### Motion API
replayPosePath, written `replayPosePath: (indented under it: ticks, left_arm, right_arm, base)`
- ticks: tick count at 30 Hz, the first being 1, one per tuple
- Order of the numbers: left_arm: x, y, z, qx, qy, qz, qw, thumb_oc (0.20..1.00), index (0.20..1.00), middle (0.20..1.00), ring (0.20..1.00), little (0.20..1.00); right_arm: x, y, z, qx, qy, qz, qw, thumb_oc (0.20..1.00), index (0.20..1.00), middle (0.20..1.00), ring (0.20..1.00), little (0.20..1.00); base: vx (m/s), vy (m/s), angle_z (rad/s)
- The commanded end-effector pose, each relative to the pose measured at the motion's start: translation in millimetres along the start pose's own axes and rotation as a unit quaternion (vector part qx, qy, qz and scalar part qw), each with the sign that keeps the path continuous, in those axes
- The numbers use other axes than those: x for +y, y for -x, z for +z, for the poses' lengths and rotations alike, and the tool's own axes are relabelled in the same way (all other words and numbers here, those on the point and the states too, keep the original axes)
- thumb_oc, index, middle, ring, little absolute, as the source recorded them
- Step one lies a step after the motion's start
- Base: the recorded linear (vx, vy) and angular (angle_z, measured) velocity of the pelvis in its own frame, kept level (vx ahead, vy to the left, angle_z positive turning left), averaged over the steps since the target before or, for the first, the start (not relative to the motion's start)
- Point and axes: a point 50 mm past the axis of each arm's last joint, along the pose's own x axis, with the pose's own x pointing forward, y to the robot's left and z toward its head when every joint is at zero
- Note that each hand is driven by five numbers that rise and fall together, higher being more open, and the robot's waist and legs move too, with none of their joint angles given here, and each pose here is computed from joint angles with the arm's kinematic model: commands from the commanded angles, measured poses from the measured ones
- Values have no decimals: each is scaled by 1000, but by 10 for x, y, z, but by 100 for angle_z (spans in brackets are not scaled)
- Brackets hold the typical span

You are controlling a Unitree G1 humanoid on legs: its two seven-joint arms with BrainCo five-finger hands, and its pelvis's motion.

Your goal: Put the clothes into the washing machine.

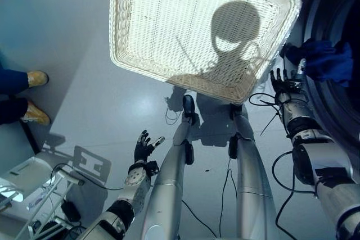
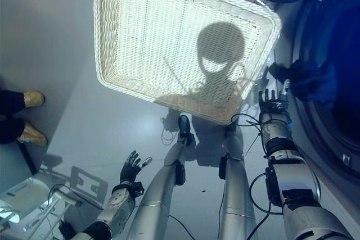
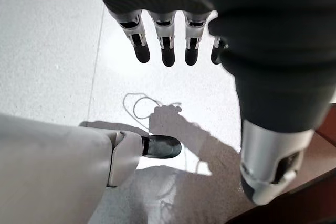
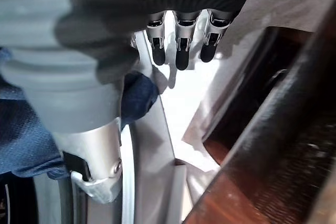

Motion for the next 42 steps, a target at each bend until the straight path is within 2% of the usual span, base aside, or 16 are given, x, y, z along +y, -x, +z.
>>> replayPosePath:
  ticks: [1,6,12,13,14,15,16,17,30,32,35,37,38,39,41,42]
  left_arm:
    - [-26,78,-77,13,5,8,1000,1000,1000,1000,1000,1000]
    - [110,109,-96,21,2,21,1000,1000,1000,1000,1000,1000]
    - [243,161,-153,26,3,25,999,1000,1000,1000,1000,1000]
    - [244,161,-151,25,4,24,999,1000,1000,1000,1000,1000]
    - [242,161,-144,23,6,22,999,1000,1000,1000,1000,1000]
    - [242,162,-144,23,6,22,999,1000,1000,1000,1000,1000]
    - [237,158,-130,20,8,21,1000,1000,1000,1000,1000,1000]
    - [231,148,-99,13,12,19,1000,1000,1000,1000,1000,1000]
    - [358,149,-55,13,13,30,999,1000,1000,1000,1000,1000]
    - [429,152,-48,15,10,35,999,1000,1000,1000,1000,1000]
    - [448,155,-52,16,7,37,999,1000,1000,1000,1000,1000]
    - [473,155,-47,16,5,40,999,1000,1000,1000,1000,1000]
    - [520,157,-39,17,7,43,999,1000,1000,1000,1000,1000]
    - [530,161,-41,18,7,43,999,1000,1000,1000,1000,1000]
    - [592,172,-35,20,8,47,999,1000,1000,1000,1000,1000]
    - [610,174,-34,20,8,49,999,1000,1000,1000,1000,1000]
  right_arm:
    - [259,-12,455,-86,78,47,992,1000,1000,1000,1000,1000]
    - [568,29,598,-136,141,118,974,1000,1000,1000,1000,1000]
    - [779,111,831,-195,114,164,960,1000,1000,1000,1000,1000]
    - [787,117,853,-200,115,164,959,922,922,922,922,922]
    - [808,136,898,-212,116,165,956,570,570,570,570,570]
    - [808,136,897,-212,116,165,956,570,570,570,570,570]
    - [817,147,935,-221,118,166,954,250,250,250,250,250]
    - [855,177,1016,-242,124,167,948,200,200,200,200,200]
    - [787,295,1354,-301,64,175,935,200,200,200,200,200]
    - [785,402,1537,-362,47,160,917,200,200,200,200,200]
    - [762,468,1637,-399,31,144,905,200,200,200,200,200]
    - [782,542,1752,-438,21,124,890,200,200,200,200,200]
    - [816,685,1944,-504,3,97,858,200,200,200,200,200]
    - [825,723,1987,-519,-2,89,850,200,200,200,200,200]
    - [759,934,2216,-591,-50,33,804,200,200,200,200,200]
    - [701,979,2280,-602,-79,10,794,200,200,200,200,200]
  base:
    - [0,0,0]
    - [0,0,0]
    - [-26,18,-2]
    - [-30,41,-4]
    - [-21,28,-4]
    - [-27,44,-5]
    - [-43,61,-5]
    - [-50,69,-5]
    - [-28,16,-2]
    - [-43,12,-2]
    - [-18,6,-9]
    - [-11,1,-10]
    - [-3,4,-9]
    - [3,7,-8]
    - [8,2,-6]
    - [17,-13,-4]
